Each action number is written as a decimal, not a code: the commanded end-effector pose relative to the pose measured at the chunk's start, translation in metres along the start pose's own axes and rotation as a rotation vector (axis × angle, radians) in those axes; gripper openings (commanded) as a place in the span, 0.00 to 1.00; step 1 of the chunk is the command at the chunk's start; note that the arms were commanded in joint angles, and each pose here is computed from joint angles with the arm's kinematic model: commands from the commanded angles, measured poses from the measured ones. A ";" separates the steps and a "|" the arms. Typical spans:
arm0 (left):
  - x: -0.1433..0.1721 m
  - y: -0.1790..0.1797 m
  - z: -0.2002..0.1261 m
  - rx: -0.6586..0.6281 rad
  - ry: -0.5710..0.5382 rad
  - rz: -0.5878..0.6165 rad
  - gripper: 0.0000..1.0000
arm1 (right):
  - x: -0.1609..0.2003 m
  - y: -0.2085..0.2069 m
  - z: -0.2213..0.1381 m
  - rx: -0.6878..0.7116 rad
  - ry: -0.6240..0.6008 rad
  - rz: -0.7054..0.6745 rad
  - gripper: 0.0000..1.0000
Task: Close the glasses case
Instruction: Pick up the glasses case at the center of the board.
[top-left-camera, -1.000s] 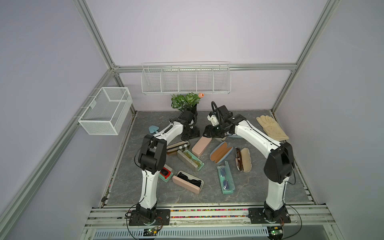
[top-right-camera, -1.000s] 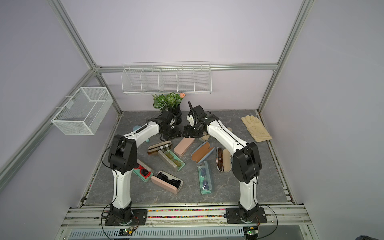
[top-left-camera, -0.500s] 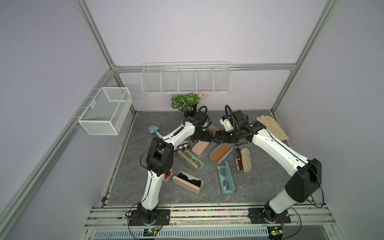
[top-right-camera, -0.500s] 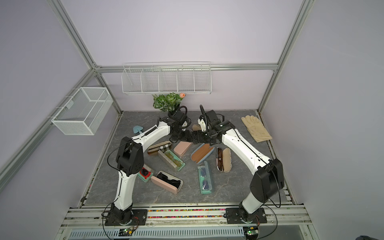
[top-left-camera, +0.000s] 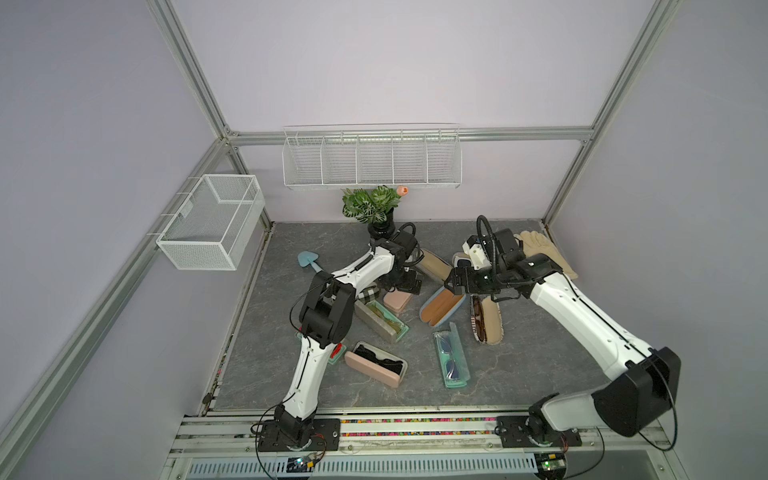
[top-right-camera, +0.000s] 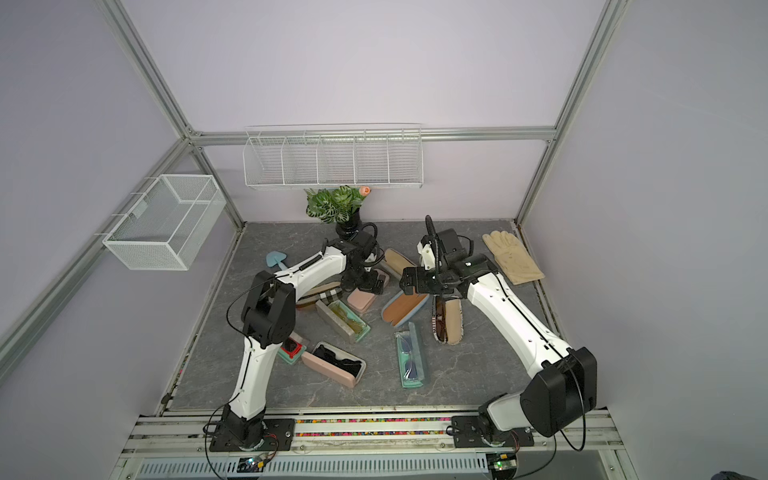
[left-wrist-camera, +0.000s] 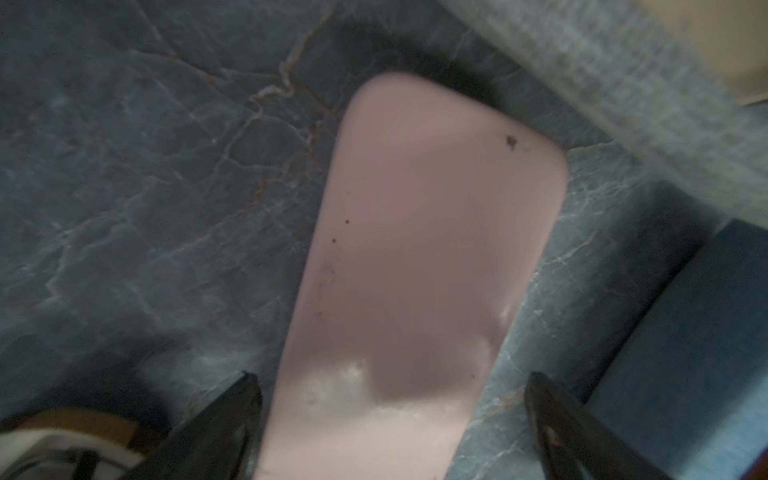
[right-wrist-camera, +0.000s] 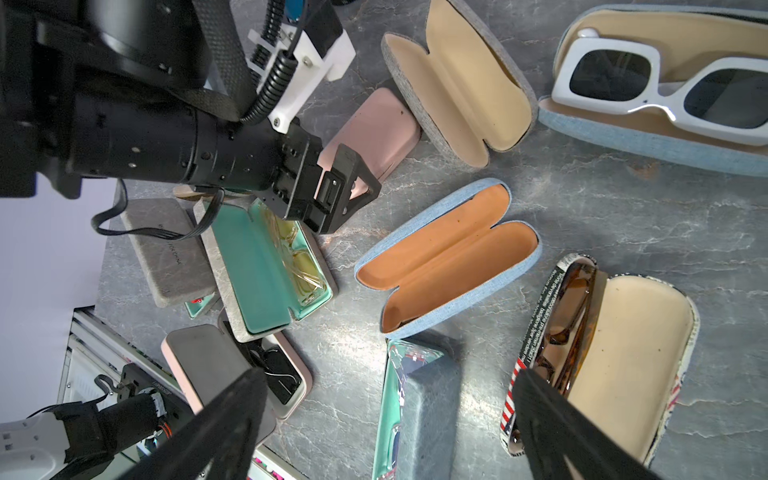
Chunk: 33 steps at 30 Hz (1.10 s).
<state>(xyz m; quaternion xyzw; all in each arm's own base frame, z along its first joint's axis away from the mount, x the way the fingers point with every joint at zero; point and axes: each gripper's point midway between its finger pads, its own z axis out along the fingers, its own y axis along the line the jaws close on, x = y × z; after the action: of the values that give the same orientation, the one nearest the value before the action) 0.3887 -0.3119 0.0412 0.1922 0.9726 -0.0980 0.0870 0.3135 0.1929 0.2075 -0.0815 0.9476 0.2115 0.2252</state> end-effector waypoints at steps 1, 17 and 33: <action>0.006 0.000 0.013 -0.008 0.035 0.018 1.00 | 0.000 0.002 -0.002 -0.026 -0.015 0.007 0.96; -0.012 0.002 -0.016 -0.034 -0.056 -0.023 0.57 | 0.005 0.000 -0.002 -0.049 -0.019 0.027 0.96; -0.069 0.036 -0.161 -0.124 -0.352 -0.181 0.55 | 0.006 0.009 -0.018 -0.084 -0.045 -0.026 0.96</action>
<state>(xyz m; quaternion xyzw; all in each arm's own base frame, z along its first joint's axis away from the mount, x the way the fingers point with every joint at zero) 0.4369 -0.3011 0.1665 0.1265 0.9611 -0.0961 0.2258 0.3037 0.1930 0.2127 -0.0847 0.9372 0.2418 0.2367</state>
